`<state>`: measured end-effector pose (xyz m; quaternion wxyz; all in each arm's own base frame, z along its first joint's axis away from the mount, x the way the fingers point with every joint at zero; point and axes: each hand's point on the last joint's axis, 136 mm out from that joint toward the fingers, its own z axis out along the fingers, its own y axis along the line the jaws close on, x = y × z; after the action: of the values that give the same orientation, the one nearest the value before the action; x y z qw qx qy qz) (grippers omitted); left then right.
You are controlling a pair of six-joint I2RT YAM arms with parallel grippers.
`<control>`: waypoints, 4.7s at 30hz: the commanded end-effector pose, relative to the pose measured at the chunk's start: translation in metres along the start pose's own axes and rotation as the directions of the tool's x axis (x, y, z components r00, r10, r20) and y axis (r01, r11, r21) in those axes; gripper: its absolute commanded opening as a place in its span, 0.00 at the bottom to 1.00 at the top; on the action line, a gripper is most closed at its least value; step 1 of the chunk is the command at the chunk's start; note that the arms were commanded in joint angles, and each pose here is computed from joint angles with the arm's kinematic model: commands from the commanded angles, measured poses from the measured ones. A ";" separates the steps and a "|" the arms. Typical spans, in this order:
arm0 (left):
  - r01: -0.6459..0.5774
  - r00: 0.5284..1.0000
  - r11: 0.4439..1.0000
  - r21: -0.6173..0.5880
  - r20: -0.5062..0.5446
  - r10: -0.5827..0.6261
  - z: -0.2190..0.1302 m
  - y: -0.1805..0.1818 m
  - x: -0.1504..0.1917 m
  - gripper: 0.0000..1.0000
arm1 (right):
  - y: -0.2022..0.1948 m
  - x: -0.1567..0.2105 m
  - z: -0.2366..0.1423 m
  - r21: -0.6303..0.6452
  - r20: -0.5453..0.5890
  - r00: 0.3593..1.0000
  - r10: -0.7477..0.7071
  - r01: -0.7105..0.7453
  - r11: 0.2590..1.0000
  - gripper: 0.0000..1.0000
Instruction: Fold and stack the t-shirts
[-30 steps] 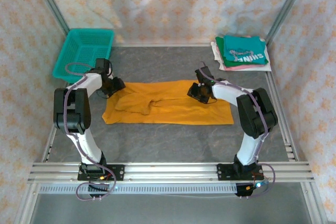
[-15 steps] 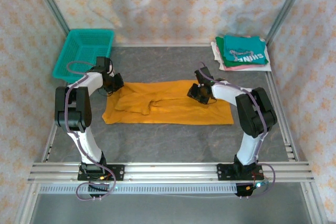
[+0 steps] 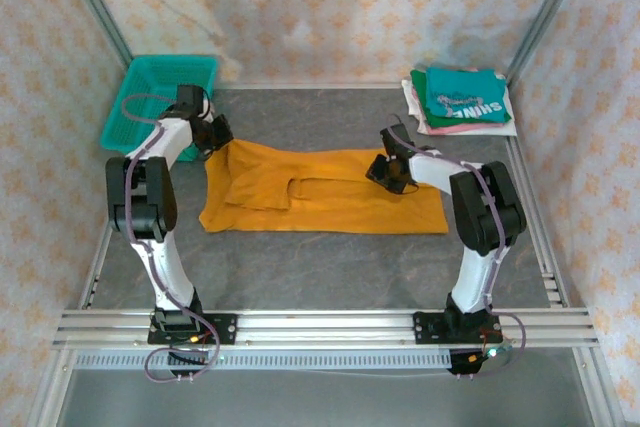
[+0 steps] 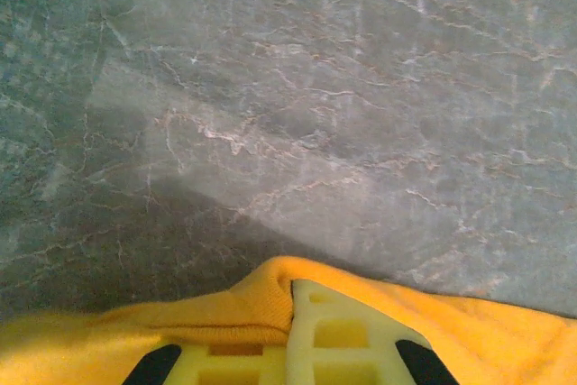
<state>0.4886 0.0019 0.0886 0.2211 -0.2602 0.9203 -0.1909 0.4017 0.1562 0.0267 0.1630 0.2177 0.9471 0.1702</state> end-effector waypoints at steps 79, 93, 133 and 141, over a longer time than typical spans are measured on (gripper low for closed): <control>-0.122 0.992 0.991 -0.064 -0.031 0.120 -0.026 -0.036 0.116 0.10 | -0.062 -0.070 -0.056 0.224 0.076 0.995 -0.072 0.053 0.973 0.28; -0.075 0.996 0.972 -0.224 -0.073 0.060 0.062 -0.003 0.108 0.08 | -0.111 -0.032 -0.020 0.365 -0.044 0.997 -0.055 0.068 0.929 0.28; 0.053 0.994 0.977 -0.205 0.105 -0.032 0.050 -0.019 0.051 0.00 | 0.098 0.016 -0.074 -0.112 0.107 0.954 -0.280 0.291 0.950 0.35; 0.070 0.996 0.973 -0.219 0.062 -0.058 0.090 -0.015 0.043 0.00 | 0.076 0.006 -0.079 -0.150 0.188 0.958 -0.215 0.244 0.958 0.37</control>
<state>0.4964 -0.0571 0.0286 0.2229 -0.3060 0.9211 -0.0912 0.3931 0.2163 0.1122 0.2454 0.1005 0.9433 0.1998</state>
